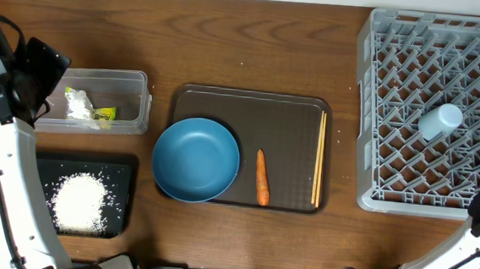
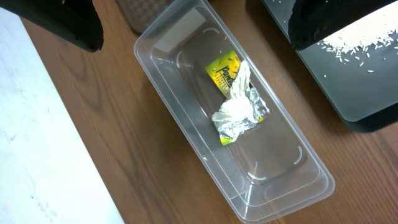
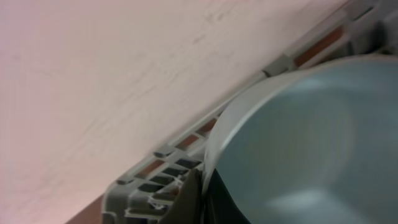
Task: Sort waste into correct bins and load items into the dishwasher rack
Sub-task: 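Carry the bowl with the right gripper to the rack's far right corner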
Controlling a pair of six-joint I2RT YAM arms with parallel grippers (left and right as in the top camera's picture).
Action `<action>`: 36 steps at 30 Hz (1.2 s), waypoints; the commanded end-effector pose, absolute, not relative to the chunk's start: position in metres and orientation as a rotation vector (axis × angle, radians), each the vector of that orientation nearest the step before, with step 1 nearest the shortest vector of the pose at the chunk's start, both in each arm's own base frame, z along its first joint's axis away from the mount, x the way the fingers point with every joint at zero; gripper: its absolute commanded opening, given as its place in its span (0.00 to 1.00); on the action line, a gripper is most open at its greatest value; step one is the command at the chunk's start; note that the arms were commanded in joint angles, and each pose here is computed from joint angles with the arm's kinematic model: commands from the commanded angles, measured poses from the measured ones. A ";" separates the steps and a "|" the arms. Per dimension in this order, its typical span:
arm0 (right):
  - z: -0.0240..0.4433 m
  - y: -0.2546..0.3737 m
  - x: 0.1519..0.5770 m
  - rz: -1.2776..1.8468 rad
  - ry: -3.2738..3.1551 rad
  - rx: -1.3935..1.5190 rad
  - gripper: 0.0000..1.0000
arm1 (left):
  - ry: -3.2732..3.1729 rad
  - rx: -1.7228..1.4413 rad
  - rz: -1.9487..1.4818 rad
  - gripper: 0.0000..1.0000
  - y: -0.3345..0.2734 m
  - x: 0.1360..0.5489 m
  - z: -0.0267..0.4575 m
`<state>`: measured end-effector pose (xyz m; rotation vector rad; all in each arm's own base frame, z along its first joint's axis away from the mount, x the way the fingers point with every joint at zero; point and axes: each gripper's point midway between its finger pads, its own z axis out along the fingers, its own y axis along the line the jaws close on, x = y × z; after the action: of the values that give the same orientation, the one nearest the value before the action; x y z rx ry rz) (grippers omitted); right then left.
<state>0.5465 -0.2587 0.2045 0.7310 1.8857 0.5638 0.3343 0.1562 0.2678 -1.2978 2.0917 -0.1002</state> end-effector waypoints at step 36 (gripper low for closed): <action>0.190 -0.249 0.543 0.710 1.860 0.670 0.18 | 2.085 -1.314 -0.089 0.98 0.158 0.333 0.266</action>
<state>0.5470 -0.2442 0.1930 0.6645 1.8600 0.6973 0.3343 0.1562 0.2678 -1.2978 2.0917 -0.1002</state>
